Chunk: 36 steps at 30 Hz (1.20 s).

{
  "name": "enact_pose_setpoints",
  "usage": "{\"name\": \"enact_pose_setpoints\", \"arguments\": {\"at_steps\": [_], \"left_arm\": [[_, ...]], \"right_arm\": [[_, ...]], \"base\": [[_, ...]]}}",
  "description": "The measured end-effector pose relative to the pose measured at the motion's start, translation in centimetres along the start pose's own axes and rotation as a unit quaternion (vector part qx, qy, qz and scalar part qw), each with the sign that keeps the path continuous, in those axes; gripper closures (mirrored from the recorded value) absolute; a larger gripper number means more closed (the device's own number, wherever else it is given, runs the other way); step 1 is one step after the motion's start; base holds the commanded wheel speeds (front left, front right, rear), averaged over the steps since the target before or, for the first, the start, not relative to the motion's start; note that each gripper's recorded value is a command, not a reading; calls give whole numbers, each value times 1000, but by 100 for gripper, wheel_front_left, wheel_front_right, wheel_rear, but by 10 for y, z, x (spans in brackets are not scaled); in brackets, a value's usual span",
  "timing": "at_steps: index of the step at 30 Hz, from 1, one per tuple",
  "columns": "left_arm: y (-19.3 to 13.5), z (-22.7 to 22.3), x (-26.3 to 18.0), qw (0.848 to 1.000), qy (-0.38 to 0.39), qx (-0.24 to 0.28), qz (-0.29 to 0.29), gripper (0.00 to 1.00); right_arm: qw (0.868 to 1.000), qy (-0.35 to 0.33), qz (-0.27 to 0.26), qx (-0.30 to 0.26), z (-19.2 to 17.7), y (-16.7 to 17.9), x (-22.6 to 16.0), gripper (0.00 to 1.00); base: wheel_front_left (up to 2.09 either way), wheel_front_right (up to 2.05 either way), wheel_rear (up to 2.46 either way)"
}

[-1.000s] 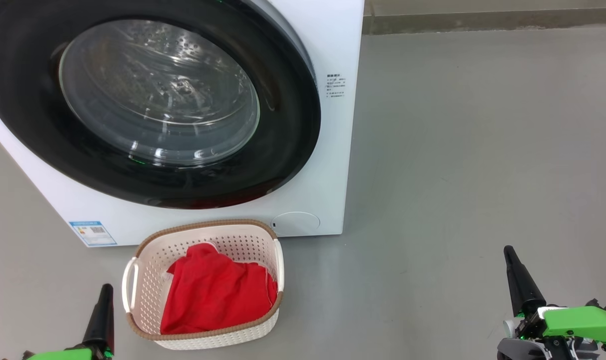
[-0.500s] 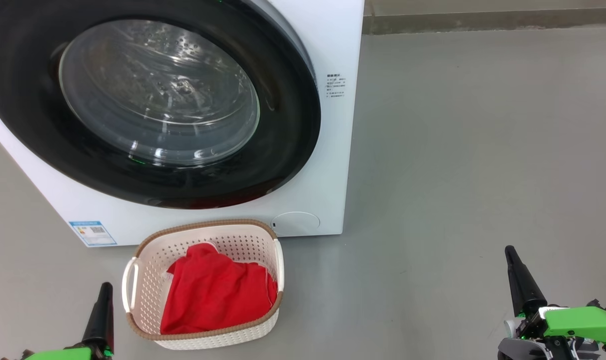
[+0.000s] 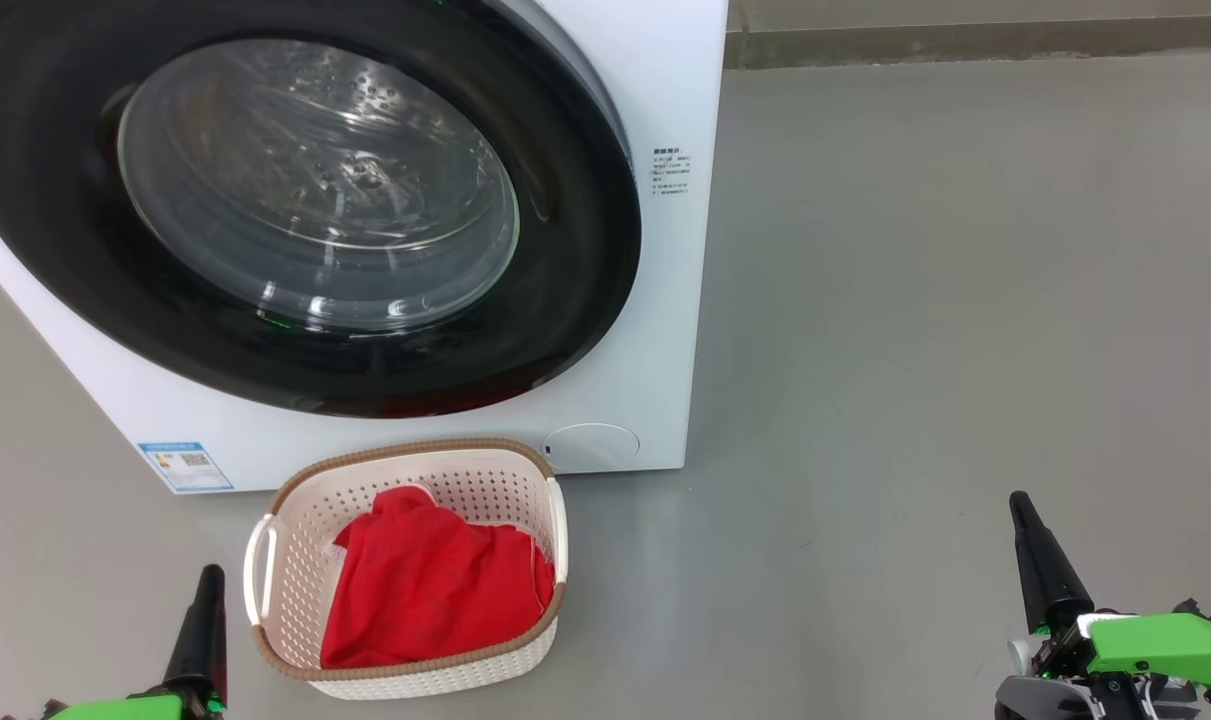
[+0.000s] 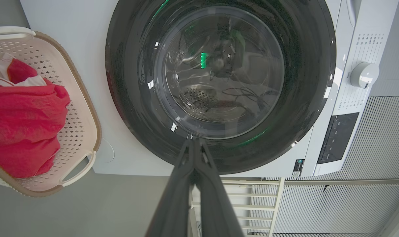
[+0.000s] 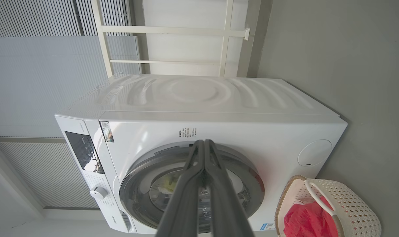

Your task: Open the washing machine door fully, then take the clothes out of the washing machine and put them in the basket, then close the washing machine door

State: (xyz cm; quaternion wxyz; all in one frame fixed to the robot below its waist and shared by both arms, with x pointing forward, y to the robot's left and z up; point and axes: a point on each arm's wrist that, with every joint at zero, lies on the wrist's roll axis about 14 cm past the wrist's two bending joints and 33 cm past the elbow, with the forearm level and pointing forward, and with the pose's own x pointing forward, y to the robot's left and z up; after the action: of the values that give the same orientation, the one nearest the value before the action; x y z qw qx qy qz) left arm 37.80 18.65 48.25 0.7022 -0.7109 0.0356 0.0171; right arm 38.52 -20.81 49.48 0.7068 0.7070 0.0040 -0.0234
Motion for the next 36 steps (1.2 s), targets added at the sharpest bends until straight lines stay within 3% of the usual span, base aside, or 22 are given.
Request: {"name": "enact_pose_setpoints", "arguments": {"at_steps": [36], "left_arm": [[0, 1, 0, 1000, -1, 0, 0, 100]], "right_arm": [[1000, -1, 0, 1, 0, 0, 0, 100]], "base": [[0, 0, 0]]}}
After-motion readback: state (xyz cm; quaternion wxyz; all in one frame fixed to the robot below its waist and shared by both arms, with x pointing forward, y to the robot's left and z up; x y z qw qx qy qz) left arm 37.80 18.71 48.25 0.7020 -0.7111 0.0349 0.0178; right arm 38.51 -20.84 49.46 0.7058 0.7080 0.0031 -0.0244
